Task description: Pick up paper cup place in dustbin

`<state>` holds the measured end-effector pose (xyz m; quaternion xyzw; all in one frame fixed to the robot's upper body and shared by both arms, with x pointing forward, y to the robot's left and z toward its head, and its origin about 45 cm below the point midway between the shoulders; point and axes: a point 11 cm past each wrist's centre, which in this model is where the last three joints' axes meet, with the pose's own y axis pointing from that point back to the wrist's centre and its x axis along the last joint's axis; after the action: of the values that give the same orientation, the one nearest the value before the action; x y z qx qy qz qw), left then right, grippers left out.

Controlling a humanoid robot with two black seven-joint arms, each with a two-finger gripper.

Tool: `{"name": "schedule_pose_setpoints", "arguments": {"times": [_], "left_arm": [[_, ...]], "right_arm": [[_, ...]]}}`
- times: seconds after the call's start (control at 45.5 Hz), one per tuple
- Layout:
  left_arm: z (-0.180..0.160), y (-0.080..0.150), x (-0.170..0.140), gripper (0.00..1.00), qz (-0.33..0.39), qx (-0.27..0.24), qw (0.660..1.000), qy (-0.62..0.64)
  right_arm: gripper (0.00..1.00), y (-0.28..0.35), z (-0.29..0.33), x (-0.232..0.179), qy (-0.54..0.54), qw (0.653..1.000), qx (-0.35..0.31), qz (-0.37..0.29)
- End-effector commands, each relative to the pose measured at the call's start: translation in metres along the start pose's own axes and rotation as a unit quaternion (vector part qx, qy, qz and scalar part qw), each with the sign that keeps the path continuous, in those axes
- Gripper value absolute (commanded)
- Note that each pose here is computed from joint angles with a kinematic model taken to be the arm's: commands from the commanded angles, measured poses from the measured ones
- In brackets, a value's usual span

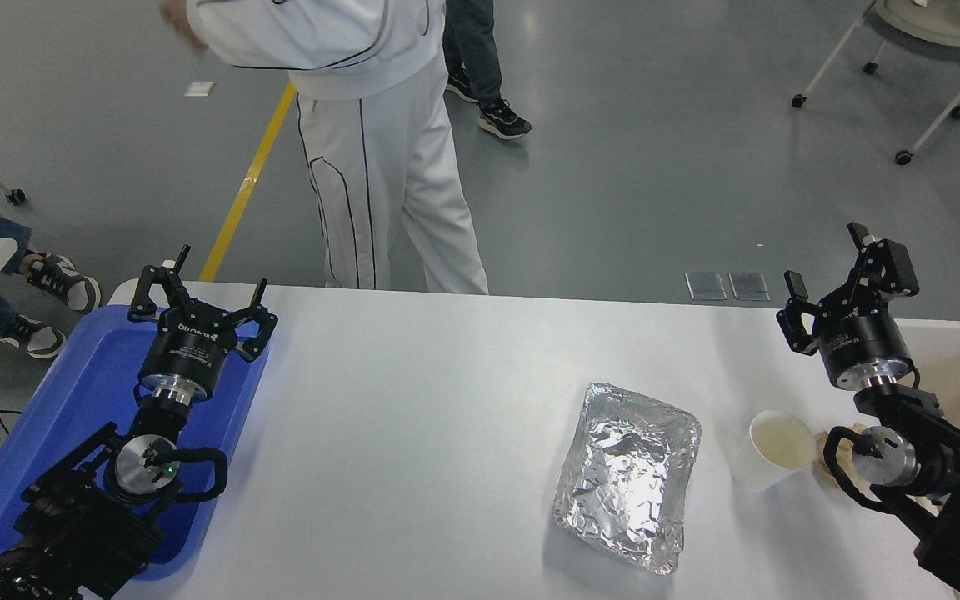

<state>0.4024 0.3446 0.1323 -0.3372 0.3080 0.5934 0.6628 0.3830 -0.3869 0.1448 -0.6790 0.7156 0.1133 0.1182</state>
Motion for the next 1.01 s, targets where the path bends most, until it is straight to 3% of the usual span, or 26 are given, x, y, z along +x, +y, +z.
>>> {"name": "schedule_pose_setpoints", "arguments": {"times": [0.0,0.989], "left_arm": [[0.0000,0.0000,-0.0001,1.00,0.000,0.000,1.000,0.000],[0.0000,0.0000,-0.0001,1.00,0.000,0.000,1.000,0.000]], "right_arm": [[1.00,0.0014,0.0015,0.0012,0.001,1.000,-0.002,0.001],[1.00,0.0032,0.0032,0.0023,0.000,1.000,-0.004,0.003]]}}
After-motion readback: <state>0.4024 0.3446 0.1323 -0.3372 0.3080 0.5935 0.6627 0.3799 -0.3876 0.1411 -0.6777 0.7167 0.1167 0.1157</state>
